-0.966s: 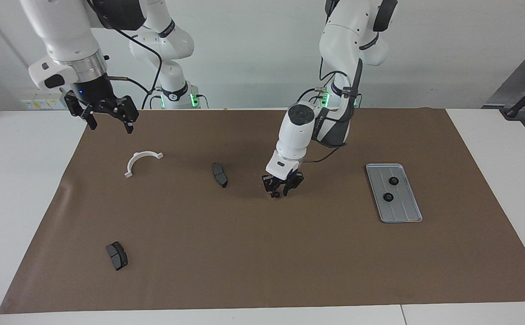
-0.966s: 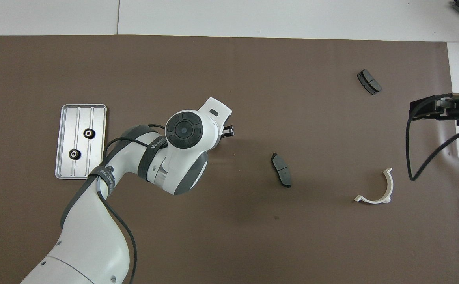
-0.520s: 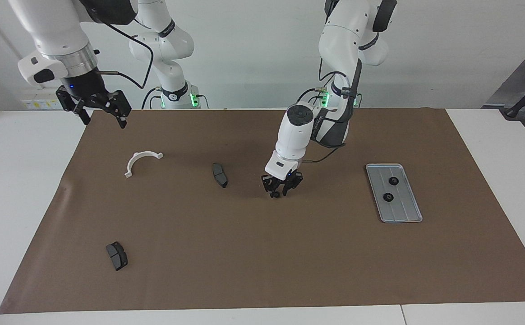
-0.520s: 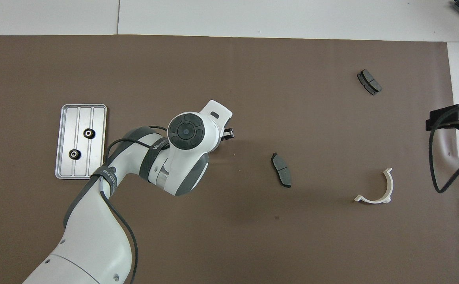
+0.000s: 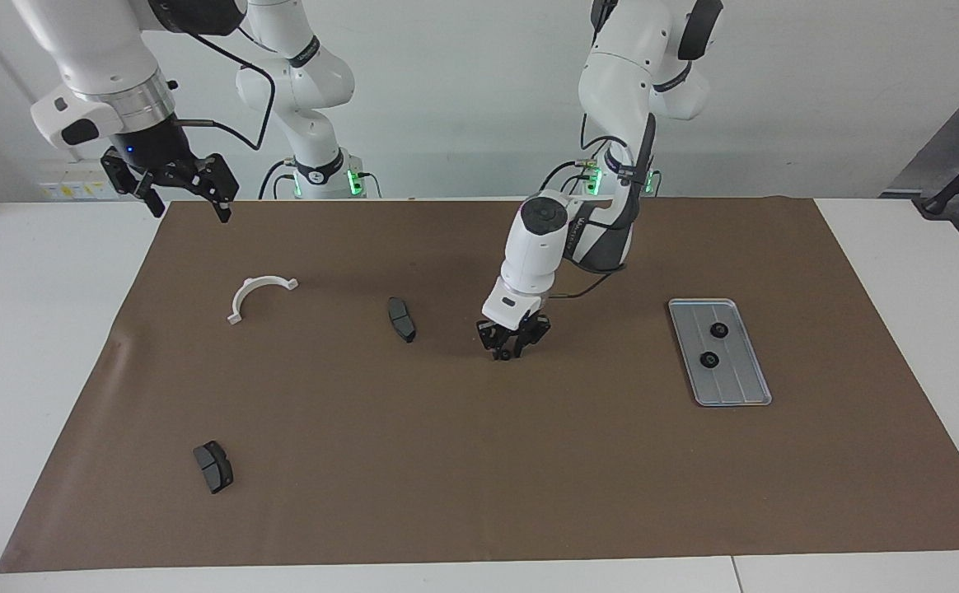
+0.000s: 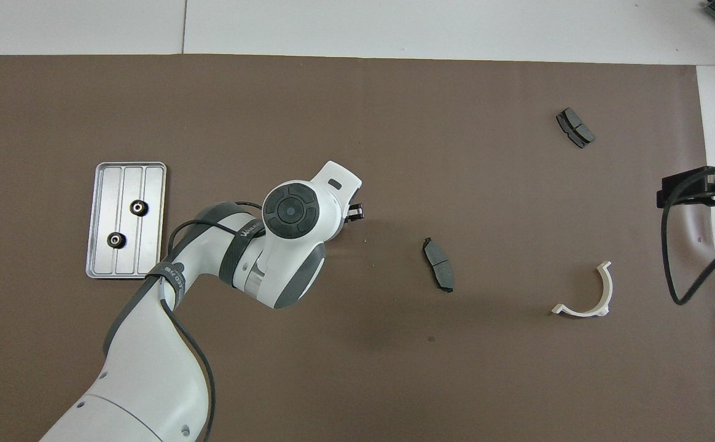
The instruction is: Pick bearing gear from pile to tray
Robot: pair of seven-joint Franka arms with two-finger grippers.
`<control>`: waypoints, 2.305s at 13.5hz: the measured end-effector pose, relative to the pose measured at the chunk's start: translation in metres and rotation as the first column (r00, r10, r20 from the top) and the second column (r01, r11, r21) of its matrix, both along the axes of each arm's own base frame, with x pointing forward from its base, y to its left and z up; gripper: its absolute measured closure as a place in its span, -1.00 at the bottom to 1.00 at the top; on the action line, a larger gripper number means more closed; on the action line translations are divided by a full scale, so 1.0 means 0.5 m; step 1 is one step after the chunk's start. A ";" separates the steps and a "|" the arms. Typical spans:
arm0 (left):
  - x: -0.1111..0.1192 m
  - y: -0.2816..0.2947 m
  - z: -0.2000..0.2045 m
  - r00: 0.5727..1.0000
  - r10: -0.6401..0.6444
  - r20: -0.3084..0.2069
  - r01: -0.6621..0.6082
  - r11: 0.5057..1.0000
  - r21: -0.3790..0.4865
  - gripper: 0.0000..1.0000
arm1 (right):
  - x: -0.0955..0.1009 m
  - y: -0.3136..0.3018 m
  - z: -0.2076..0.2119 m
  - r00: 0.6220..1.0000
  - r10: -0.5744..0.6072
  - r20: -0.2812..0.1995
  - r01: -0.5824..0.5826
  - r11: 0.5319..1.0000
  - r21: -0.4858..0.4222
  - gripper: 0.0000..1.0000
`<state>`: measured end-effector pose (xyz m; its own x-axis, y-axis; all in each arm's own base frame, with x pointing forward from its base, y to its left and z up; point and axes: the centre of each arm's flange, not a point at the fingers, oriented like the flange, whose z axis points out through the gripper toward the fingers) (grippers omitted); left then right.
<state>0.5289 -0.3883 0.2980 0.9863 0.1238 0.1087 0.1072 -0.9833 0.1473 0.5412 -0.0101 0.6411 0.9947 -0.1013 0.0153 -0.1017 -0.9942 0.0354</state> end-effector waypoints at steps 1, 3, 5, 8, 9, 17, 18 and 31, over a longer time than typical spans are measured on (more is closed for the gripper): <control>-0.001 -0.001 0.000 1.000 0.002 0.000 -0.002 1.000 -0.001 0.15 | 0.000 0.000 -0.002 1.000 0.000 -0.002 0.000 1.000 0.000 -1.00; -0.001 0.000 -0.003 1.000 0.005 -0.001 -0.005 1.000 0.000 0.22 | 0.000 0.001 -0.004 1.000 0.001 -0.004 -0.001 1.000 0.000 -1.00; 0.000 0.001 -0.003 1.000 0.006 -0.001 -0.006 1.000 0.000 0.24 | 0.000 0.002 -0.004 1.000 0.002 -0.004 -0.002 1.000 0.001 -1.00; 0.001 0.002 -0.002 1.000 0.008 0.000 -0.008 1.000 0.000 0.50 | 0.000 0.004 -0.004 1.000 0.004 -0.004 -0.004 1.000 0.001 -1.00; 0.001 0.002 -0.002 1.000 0.008 0.000 -0.008 1.000 0.000 0.51 | 0.000 0.005 -0.004 1.000 0.005 -0.004 -0.005 1.000 0.001 -1.00; 0.021 0.009 0.025 0.999 0.021 -0.025 -0.020 1.000 0.022 0.51 | 0.000 0.011 -0.004 1.000 0.010 -0.004 -0.010 1.000 0.001 -1.00; 0.035 0.015 0.041 0.999 0.030 -0.027 -0.029 0.999 0.025 0.51 | 0.000 0.010 -0.004 1.000 0.010 -0.004 -0.009 1.000 0.001 -1.00; 0.196 0.648 0.167 0.957 -0.249 -0.149 0.265 0.960 0.095 0.51 | 0.000 0.017 -0.004 1.000 0.015 -0.005 -0.015 1.000 0.001 -1.00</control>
